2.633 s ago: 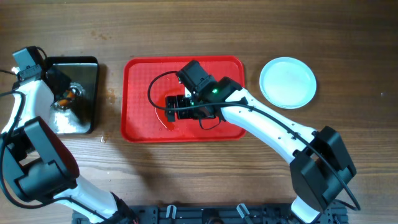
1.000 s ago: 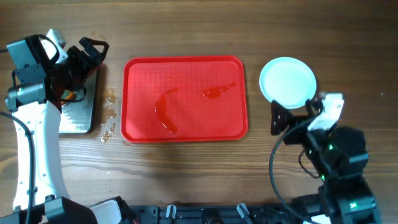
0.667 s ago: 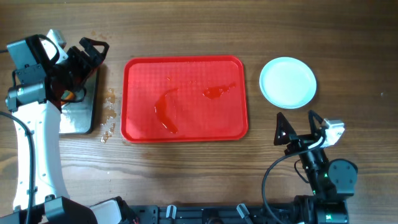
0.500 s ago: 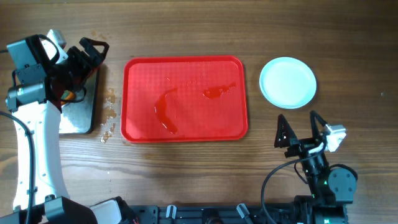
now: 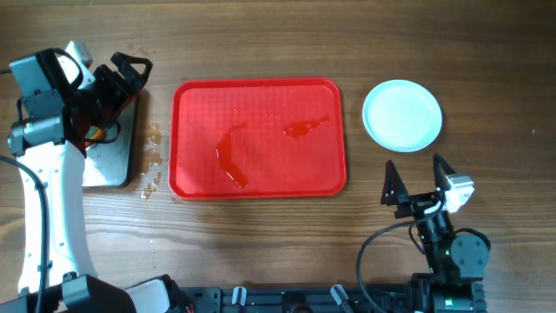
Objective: Clean dirty plates on tray and stack at the side
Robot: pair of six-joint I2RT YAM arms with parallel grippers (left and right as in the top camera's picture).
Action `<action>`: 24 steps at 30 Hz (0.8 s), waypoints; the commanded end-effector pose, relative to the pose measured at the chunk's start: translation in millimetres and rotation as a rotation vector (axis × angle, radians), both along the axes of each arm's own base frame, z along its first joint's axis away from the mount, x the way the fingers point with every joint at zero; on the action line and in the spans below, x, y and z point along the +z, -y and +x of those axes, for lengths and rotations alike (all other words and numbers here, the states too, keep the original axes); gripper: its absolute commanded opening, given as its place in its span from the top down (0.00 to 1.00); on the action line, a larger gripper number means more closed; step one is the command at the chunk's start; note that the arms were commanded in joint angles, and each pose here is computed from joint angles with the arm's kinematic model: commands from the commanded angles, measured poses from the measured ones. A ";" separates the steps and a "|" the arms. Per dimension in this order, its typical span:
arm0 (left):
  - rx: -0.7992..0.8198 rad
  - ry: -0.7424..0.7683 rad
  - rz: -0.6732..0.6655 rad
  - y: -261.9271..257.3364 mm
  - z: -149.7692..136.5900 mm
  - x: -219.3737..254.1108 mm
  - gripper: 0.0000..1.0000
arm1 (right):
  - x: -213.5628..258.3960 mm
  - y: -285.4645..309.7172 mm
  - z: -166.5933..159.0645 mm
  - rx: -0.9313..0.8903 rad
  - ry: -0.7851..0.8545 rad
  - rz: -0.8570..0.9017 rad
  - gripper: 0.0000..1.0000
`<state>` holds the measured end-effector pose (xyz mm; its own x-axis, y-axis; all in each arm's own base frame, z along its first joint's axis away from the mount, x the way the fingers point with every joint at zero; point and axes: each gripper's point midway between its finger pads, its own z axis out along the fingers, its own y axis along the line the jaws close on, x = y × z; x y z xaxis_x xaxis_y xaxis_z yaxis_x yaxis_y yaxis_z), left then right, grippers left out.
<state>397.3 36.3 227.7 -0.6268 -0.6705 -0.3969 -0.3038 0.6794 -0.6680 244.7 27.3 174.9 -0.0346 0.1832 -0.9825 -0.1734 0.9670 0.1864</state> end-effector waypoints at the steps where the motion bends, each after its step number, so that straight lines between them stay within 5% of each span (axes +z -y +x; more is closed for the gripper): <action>1: -0.013 0.006 -0.011 3.8 0.7 1.8 0.00 | 3.0 8.7 0.5 -0.049 0.032 -0.112 0.00; 24: -0.013 0.007 -0.011 3.8 0.6 1.9 0.00 | 2.1 15.6 1.4 -0.091 0.028 -0.131 0.00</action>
<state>397.3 36.3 227.5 -0.6268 -0.6706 -0.3967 -0.3043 0.6794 -0.6677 246.4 15.4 174.6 -0.0106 0.0723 -0.9973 -0.1069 0.9916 0.0730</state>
